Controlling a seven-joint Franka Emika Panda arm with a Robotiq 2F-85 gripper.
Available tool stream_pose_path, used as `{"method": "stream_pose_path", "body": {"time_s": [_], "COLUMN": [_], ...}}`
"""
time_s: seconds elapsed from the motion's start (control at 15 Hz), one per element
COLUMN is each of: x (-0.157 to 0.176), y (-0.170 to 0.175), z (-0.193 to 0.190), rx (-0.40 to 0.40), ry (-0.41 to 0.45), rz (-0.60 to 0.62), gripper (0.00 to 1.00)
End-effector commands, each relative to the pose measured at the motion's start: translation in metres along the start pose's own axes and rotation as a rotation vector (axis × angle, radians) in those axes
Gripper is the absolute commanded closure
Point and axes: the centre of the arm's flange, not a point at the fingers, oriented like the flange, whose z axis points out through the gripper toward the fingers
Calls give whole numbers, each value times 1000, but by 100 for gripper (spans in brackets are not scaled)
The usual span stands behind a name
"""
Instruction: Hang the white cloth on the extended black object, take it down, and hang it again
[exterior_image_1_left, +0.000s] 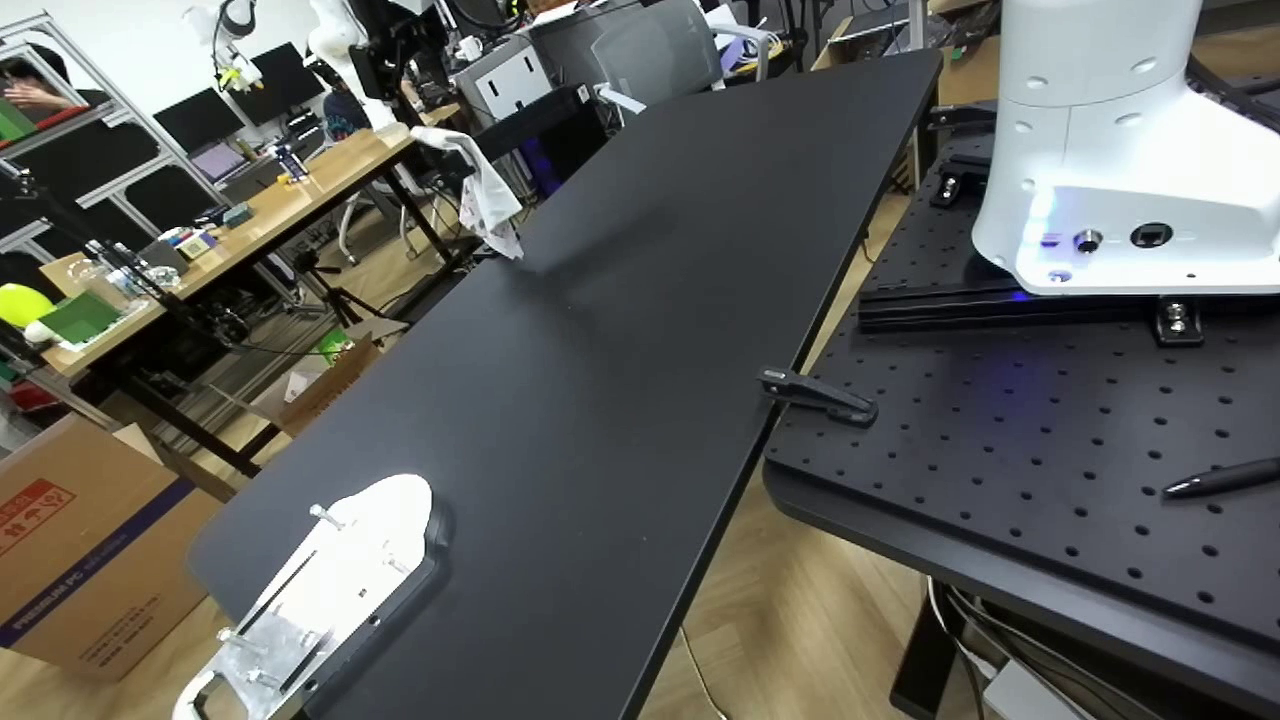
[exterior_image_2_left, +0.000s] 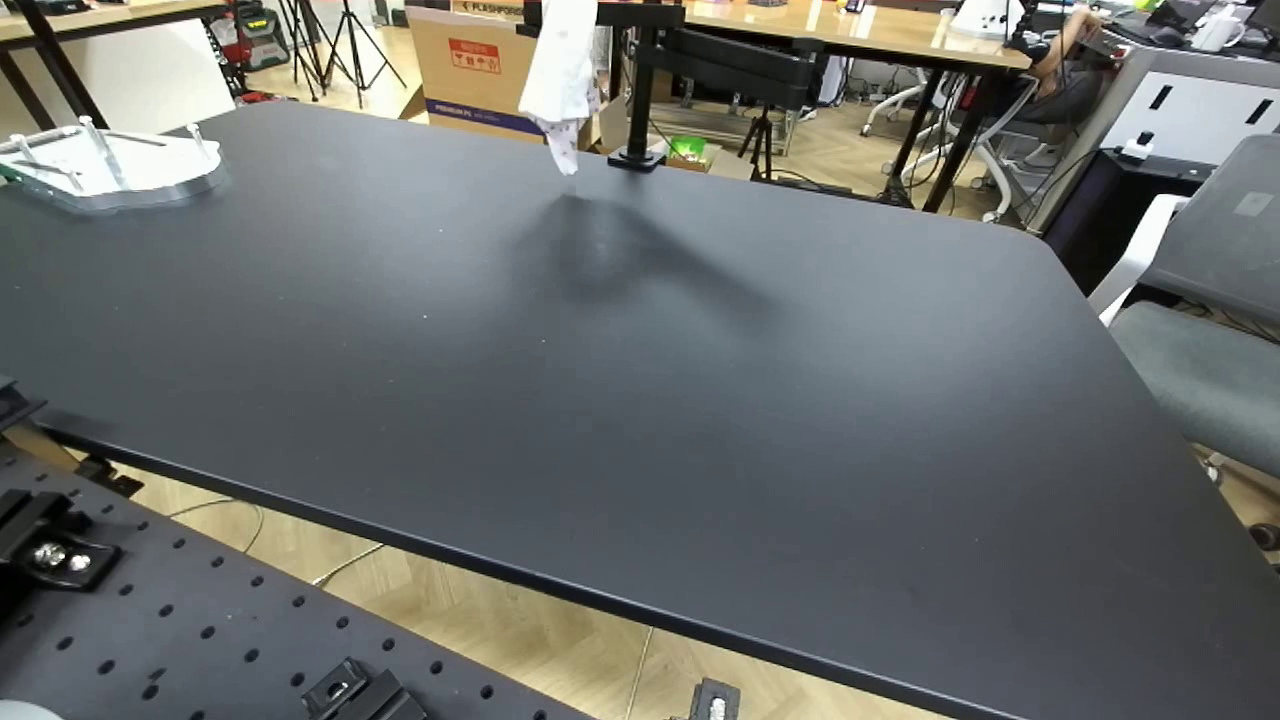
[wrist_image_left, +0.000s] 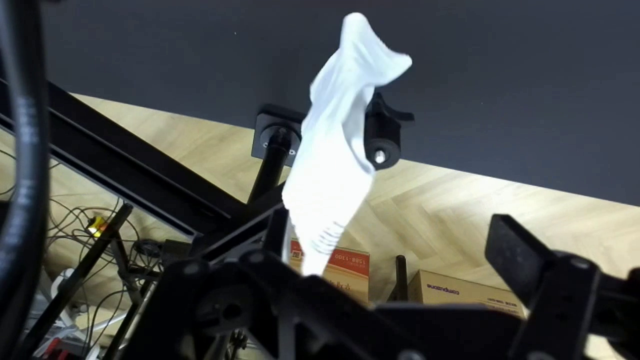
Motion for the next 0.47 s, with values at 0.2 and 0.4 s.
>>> {"method": "stream_pose_path", "body": {"time_s": [0.2,0.4], "x": [-1,-5], "y": [3,2], "z": [-1,4], "rx": [-8,-2], "ry": [-62,-55], "rz": [36,10], "gripper": [0,0]}}
